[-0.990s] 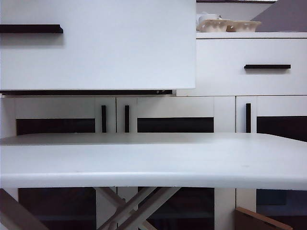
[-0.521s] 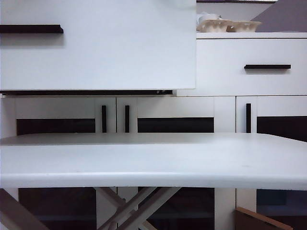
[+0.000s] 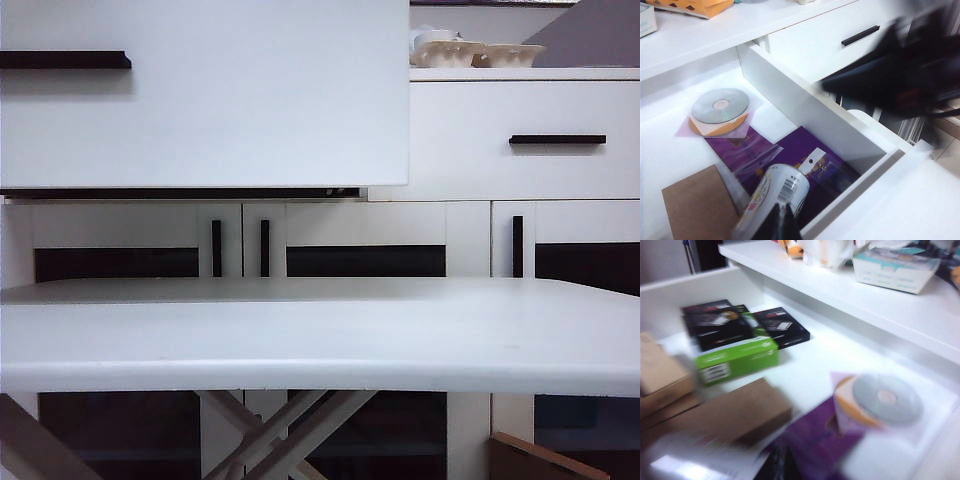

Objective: Pick up a can of beer from the white table, open the left drawer, place the beer inside the drawer, and finally close the drawer.

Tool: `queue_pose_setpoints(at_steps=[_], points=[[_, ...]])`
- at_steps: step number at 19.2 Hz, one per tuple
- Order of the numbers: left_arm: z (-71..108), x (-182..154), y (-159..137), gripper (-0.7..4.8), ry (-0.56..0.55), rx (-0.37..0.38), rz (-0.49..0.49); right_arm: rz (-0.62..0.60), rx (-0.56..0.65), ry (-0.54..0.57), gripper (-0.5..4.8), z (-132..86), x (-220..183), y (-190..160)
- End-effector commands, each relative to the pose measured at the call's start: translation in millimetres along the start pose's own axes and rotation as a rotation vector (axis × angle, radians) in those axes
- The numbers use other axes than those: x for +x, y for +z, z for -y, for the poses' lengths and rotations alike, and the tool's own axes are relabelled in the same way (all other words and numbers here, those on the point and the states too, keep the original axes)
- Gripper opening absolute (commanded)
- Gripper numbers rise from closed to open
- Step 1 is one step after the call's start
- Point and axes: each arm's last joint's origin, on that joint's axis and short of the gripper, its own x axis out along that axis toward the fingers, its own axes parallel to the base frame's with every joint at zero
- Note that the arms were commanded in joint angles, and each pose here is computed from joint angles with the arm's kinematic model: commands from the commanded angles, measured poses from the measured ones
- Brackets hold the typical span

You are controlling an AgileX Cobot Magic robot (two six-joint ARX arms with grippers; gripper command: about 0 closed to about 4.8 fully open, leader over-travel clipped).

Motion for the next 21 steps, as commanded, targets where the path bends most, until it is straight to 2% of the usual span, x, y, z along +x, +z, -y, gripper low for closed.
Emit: queue_pose_setpoints(at_steps=[1,3,6,9,13,16,18,21], points=[[2.0,-6,-2,-0.06,0.002,0.007,-0.023,-0.065,0.026,0.010,-0.01,-8,-34,7],[2.7,-12,-5,-0.06,0.054,0.017,-0.052,-0.082,0.030,0.012,-0.02,-13,-58,13],[7.9,-27,-10,-0.06,0.059,0.006,-0.094,-0.128,0.040,0.017,-0.01,-18,-80,14],[11.9,-40,-17,-0.06,0.087,0.012,-0.139,-0.187,0.060,0.079,-0.02,-22,-77,4],[13.9,-40,-32,-0.06,0.087,-0.018,-0.154,-0.230,0.049,0.141,-0.02,-41,-61,-16],[15.6,-42,-46,-0.06,0.131,-0.053,-0.107,-0.166,0.017,0.139,-0.02,-54,-65,-22],[17.5,-49,-62,-0.06,0.221,-0.061,-0.062,-0.113,0.009,0.122,-0.02,-56,-71,-27],[22.1,-57,-86,-0.06,0.279,-0.093,-0.006,-0.020,0.008,0.104,-0.02,-58,-82,-35]])
